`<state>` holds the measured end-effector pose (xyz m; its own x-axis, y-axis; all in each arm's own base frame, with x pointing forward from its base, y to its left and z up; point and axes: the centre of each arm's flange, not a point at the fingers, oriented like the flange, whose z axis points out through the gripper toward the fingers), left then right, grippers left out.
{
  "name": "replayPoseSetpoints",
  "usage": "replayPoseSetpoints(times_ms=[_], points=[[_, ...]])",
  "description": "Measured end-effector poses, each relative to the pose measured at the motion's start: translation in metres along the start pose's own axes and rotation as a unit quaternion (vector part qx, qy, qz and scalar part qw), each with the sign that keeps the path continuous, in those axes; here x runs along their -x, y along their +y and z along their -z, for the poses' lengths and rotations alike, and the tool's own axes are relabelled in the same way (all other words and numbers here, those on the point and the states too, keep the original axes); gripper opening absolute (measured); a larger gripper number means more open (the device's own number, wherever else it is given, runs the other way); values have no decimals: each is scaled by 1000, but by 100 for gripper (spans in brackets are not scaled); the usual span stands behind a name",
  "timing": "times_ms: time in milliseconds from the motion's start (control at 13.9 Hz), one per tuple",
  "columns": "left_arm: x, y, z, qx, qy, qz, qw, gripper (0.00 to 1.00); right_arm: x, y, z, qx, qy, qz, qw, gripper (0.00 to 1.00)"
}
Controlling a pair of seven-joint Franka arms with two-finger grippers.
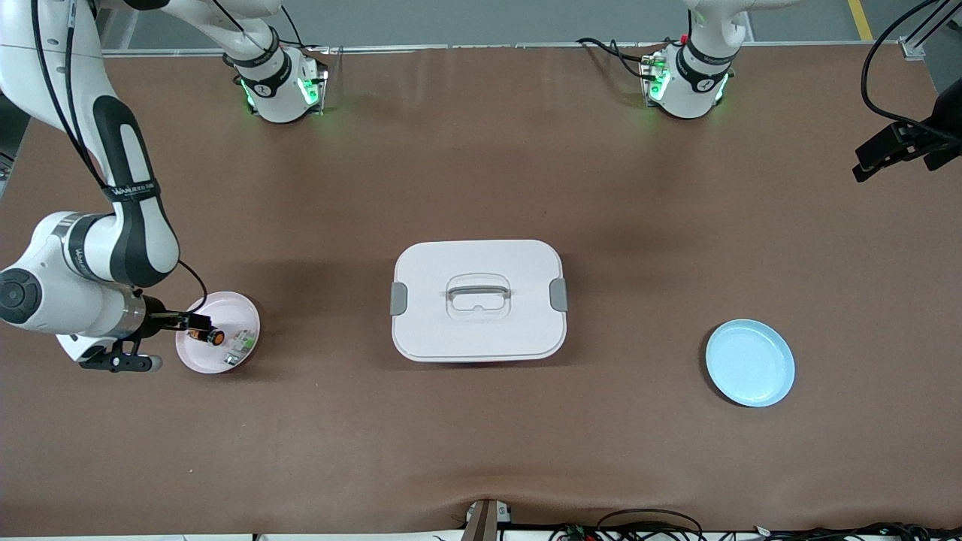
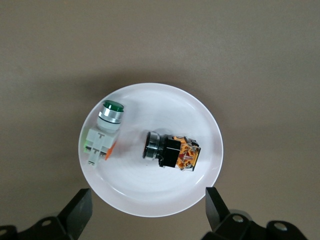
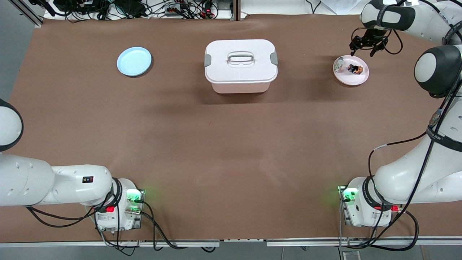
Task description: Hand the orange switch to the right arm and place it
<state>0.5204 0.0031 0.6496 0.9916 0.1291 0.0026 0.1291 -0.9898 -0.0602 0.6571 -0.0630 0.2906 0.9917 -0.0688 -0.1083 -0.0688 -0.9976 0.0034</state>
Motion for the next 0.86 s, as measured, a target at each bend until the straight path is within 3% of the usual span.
replayPoseSetpoints(times_ms=[144, 432, 865], points=[[0, 0, 0, 0, 0, 0, 1000, 100, 1, -7, 16, 0, 9, 1, 1000, 100], [1, 7, 1, -1, -1, -7, 1000, 100, 14, -17, 73, -5, -6, 9, 1000, 100], [12, 42, 7, -3, 2, -44, 999, 100, 41, -21, 142, -10, 0, 14, 1000, 100]])
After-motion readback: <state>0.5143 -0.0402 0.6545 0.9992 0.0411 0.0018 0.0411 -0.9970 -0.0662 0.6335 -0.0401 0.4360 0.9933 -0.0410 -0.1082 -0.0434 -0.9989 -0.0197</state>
